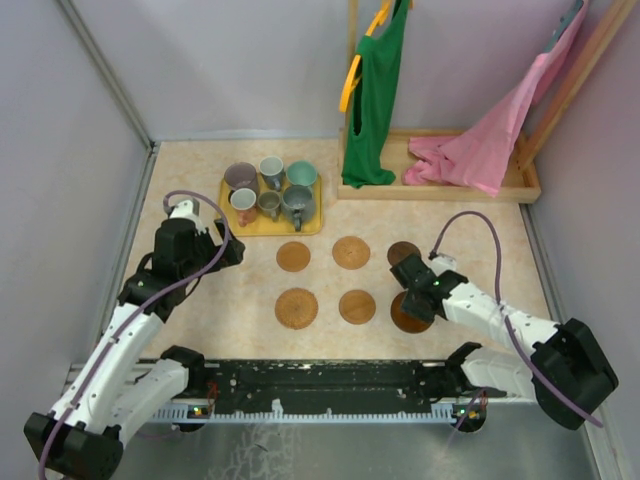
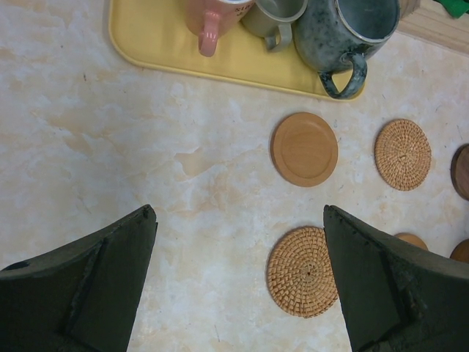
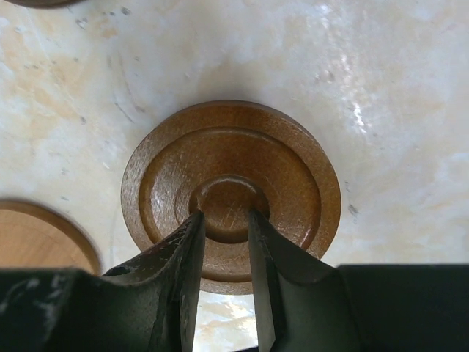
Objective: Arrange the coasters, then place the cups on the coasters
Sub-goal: Move the coaster to the center of the board.
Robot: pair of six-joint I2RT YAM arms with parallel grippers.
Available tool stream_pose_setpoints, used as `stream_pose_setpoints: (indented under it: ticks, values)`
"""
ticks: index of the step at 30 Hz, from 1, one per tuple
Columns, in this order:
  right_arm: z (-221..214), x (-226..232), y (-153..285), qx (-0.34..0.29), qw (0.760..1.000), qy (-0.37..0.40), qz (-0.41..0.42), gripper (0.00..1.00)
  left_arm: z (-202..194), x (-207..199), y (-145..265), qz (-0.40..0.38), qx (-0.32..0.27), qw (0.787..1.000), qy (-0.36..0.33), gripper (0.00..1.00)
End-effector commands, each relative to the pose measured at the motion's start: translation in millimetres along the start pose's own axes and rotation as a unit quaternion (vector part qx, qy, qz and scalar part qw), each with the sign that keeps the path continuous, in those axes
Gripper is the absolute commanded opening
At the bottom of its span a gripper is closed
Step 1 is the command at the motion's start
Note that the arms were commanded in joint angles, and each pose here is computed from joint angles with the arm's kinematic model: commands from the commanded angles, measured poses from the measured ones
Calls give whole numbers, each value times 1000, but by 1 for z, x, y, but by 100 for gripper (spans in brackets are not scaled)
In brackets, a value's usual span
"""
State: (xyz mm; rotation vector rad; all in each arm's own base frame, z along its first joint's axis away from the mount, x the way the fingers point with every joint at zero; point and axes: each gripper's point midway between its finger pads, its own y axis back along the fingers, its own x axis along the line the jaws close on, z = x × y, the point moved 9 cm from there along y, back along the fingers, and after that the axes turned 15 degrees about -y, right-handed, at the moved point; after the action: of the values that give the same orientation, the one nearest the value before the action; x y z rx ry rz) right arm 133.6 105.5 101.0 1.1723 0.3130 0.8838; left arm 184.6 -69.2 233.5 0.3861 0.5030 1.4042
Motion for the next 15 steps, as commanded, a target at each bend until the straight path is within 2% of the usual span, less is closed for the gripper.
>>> stream_pose_setpoints:
  ticks: [1,7,15]
  values:
    - [10,0,16,-19,999,26,-5,33,3,-1,-2,-5,-11,1000,1,100]
    - [30,34,33,-52,997,52,32,37,8,-2,-6,-6,-12,1000,-1,100]
    - [43,67,44,-66,992,78,75,39,22,-4,-10,0,-20,1000,-4,100]
